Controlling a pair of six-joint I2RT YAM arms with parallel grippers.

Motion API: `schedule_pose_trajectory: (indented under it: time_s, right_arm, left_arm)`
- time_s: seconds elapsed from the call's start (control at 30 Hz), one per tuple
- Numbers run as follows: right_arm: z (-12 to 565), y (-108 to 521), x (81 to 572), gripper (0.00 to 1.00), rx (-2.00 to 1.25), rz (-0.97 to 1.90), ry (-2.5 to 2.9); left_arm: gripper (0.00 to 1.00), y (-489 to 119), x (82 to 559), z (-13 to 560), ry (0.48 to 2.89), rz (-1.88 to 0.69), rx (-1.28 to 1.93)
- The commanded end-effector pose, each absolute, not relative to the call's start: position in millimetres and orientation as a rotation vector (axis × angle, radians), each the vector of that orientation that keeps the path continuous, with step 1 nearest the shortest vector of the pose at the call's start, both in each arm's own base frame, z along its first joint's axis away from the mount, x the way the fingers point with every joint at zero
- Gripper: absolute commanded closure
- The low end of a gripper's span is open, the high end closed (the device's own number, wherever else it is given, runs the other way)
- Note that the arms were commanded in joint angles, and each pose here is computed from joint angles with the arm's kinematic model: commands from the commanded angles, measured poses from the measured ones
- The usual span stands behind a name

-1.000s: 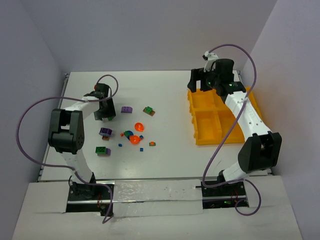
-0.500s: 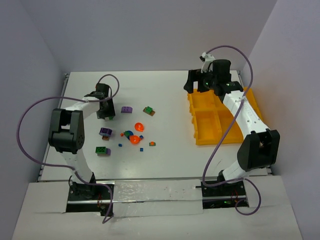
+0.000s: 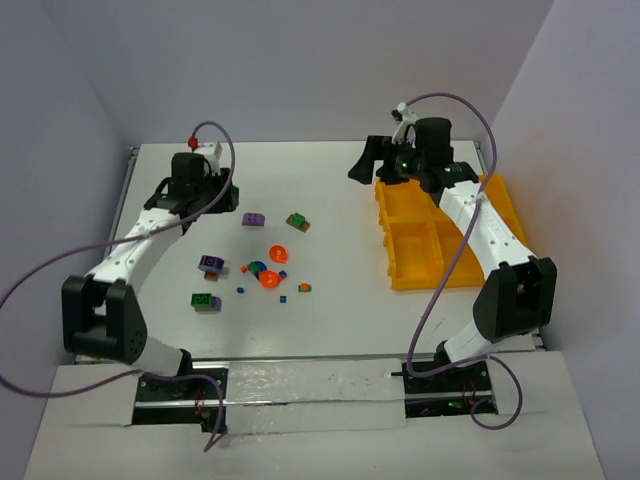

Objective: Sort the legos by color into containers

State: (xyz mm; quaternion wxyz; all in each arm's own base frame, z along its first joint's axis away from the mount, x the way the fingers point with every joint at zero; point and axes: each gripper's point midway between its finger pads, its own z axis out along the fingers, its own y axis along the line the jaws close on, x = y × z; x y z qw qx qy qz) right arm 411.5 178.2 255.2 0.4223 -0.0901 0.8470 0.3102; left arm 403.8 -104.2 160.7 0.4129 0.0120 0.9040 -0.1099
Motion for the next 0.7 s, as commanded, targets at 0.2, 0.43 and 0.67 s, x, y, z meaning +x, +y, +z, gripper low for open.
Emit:
schedule_pose_trajectory:
  time_s: [0.2,0.43,0.67]
  right_arm:
    - [328,257,409,0.00,-0.269,1.063,1.958]
    - [350,304,390,0.00,-0.399,1.145,1.898]
    - [328,323,375,0.00,-0.475,1.189,1.949]
  left_arm:
    - [1.00,-193,365,285,1.740,-0.437,0.493]
    - [1.00,-226,347,304,1.595,-0.349,0.602]
    - [1.00,-233,345,310,1.559,-0.339,0.601]
